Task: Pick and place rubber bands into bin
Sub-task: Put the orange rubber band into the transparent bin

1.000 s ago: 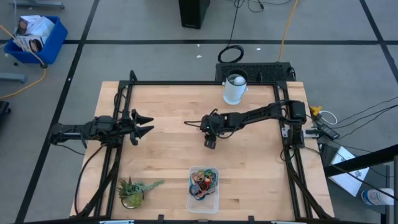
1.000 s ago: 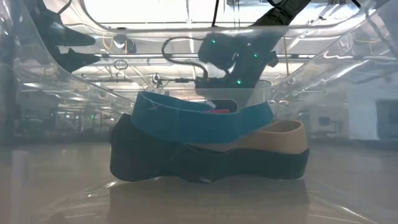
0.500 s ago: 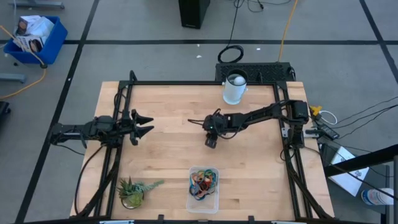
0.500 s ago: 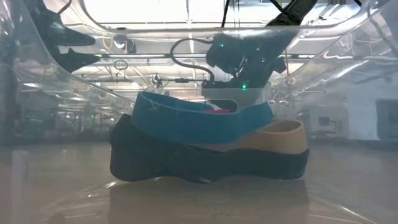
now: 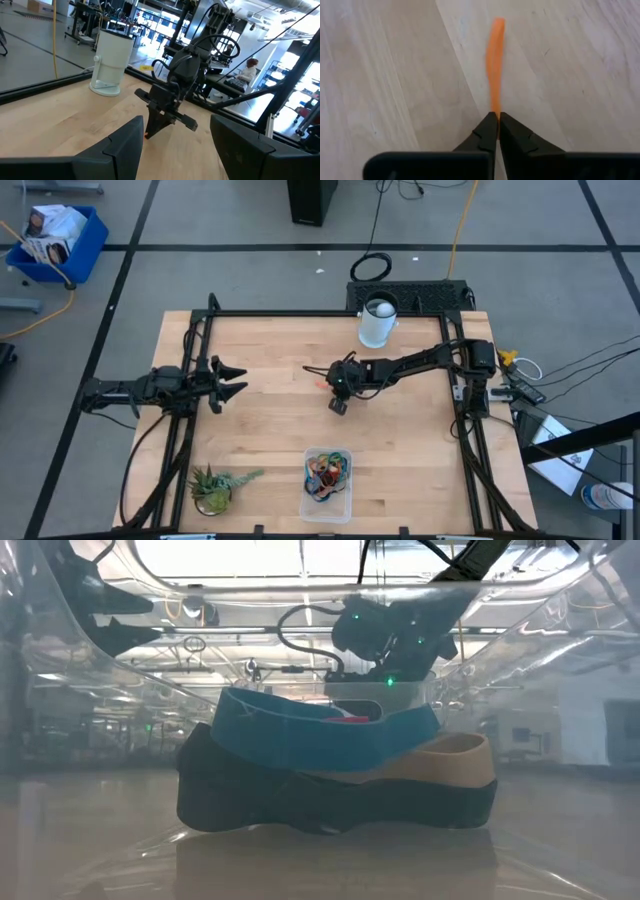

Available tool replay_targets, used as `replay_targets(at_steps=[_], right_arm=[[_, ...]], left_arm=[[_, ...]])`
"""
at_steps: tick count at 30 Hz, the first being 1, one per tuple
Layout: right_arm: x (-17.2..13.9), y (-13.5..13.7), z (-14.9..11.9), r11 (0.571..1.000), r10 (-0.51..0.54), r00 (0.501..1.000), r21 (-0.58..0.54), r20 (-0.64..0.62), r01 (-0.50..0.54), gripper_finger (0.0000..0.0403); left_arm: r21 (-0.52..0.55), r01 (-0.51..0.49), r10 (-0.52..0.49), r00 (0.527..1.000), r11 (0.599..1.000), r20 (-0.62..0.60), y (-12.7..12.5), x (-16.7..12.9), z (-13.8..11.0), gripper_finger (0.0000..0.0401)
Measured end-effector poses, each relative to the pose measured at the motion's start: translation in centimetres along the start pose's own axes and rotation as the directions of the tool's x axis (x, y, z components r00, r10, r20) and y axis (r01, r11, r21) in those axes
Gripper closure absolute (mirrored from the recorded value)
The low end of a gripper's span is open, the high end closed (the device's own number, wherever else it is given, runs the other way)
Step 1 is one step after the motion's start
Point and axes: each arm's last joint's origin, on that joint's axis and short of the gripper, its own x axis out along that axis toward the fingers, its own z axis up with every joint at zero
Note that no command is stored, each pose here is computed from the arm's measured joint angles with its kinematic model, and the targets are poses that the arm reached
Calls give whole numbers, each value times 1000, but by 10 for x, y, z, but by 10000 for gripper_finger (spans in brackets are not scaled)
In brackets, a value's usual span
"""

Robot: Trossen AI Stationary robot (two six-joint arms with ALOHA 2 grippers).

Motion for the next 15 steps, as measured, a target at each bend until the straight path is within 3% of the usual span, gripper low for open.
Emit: replay_targets(at_steps=[9,12,15], right_arm=[[-25,9,8,999,36,997,35,74,-39,401],[-60,23,26,994,103,964,15,245,-110,401],[-98,38,38,984,171,897,-35,407,-172,402]], left_arm=[[0,0,0,1000,1000,0,0,0,0,164],[0,1,-1,1000,1000,1,0,0,0,164],[0,1,-1,1000,1000,1,0,0,0,164]])
